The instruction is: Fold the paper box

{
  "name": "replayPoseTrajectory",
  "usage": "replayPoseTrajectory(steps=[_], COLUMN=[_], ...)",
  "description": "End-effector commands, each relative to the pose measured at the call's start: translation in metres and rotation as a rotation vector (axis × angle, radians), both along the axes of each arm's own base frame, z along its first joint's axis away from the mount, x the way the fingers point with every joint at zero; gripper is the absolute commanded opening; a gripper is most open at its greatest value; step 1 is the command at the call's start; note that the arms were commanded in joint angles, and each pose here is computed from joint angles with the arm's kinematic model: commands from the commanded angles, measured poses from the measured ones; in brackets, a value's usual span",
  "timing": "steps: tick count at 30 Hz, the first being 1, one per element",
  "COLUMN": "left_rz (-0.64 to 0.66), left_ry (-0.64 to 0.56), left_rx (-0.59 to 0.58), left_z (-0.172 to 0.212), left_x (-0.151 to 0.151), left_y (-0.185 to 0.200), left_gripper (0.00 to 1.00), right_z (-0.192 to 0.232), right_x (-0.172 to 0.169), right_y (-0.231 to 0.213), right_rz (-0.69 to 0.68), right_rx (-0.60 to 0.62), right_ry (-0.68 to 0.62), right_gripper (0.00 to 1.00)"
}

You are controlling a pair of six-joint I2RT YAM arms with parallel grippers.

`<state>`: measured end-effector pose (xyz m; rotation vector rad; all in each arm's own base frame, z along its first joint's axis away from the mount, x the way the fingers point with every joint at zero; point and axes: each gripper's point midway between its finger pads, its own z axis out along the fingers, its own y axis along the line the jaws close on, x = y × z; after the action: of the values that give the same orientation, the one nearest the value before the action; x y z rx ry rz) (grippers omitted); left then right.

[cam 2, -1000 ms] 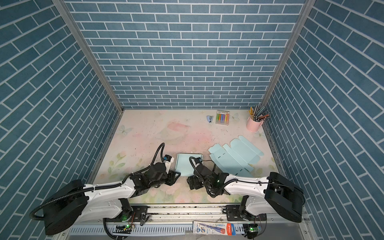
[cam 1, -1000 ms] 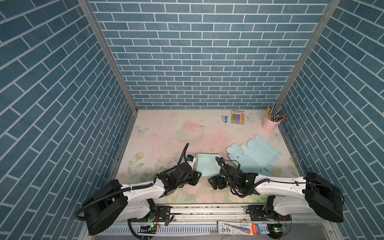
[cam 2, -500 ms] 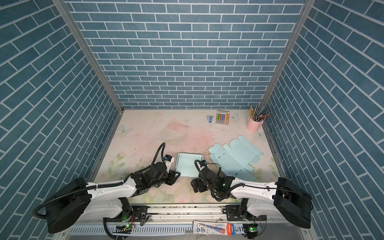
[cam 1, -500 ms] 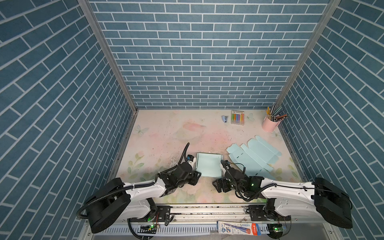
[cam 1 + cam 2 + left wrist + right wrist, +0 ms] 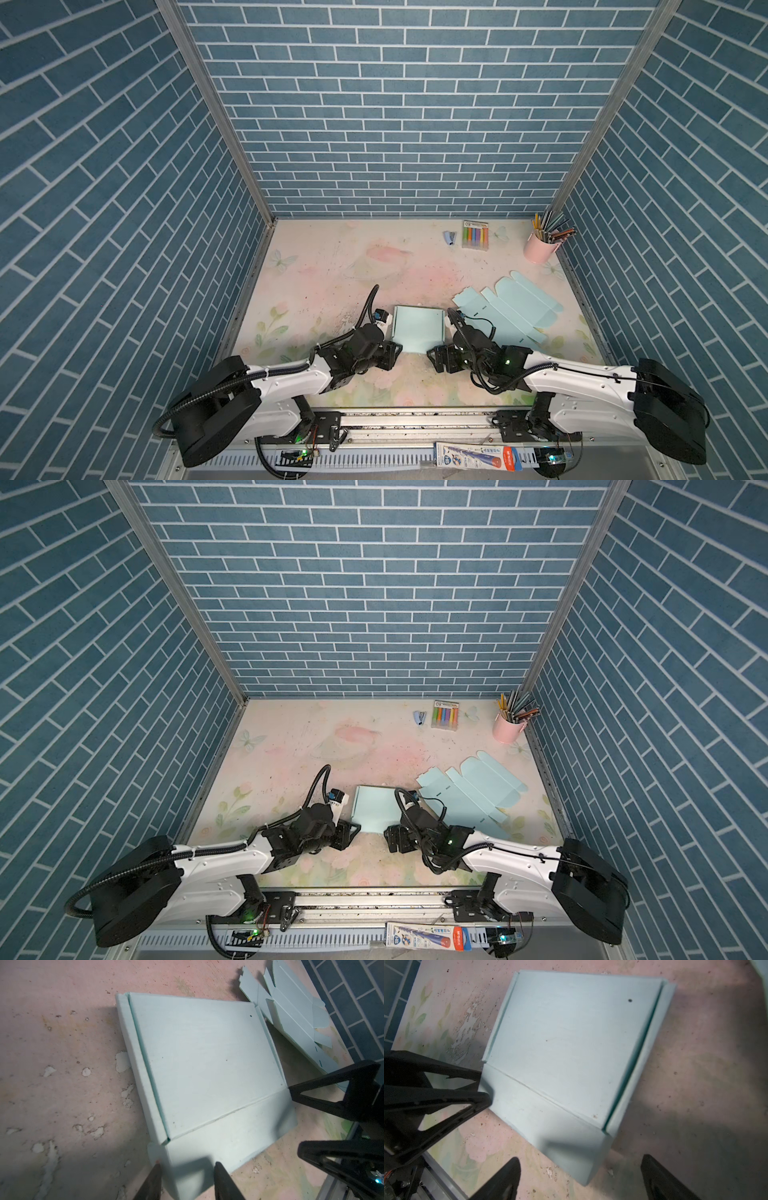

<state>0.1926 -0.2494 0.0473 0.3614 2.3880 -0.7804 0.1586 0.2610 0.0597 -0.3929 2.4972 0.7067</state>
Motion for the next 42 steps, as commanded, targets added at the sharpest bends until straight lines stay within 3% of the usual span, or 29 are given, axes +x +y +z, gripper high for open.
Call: replayPoseTrajectory(steps=[1, 6, 13, 28, 42], left_rz=[-0.015, -0.032, -0.023, -0.002, 0.003], left_ry=[-0.015, -0.02, -0.027, -0.046, -0.045], left_rx=[-0.025, -0.074, -0.064, -0.014, -0.002], left_z=[0.009, 0.017, 0.016, 0.008, 0.003], left_x=[0.004, 0.002, 0.005, 0.016, 0.02], left_y=[-0.007, -0.014, -0.013, -0.014, -0.012], left_gripper=[0.42, 0.42, 0.42, 0.38, 0.37], right_z=[0.009, 0.01, 0.007, 0.001, 0.012], right_x=[0.002, 0.001, 0.004, 0.007, 0.019], right_y=[0.017, 0.029, 0.023, 0.02, -0.022], right_rz=[0.049, 0.08, 0.065, 0.05, -0.038], right_rx=[0.027, 0.054, 0.017, -0.002, -0.034], right_ry=[-0.008, 0.0, -0.014, -0.023, -0.078], right_gripper=[0.89, 0.83, 0.82, 0.82, 0.86])
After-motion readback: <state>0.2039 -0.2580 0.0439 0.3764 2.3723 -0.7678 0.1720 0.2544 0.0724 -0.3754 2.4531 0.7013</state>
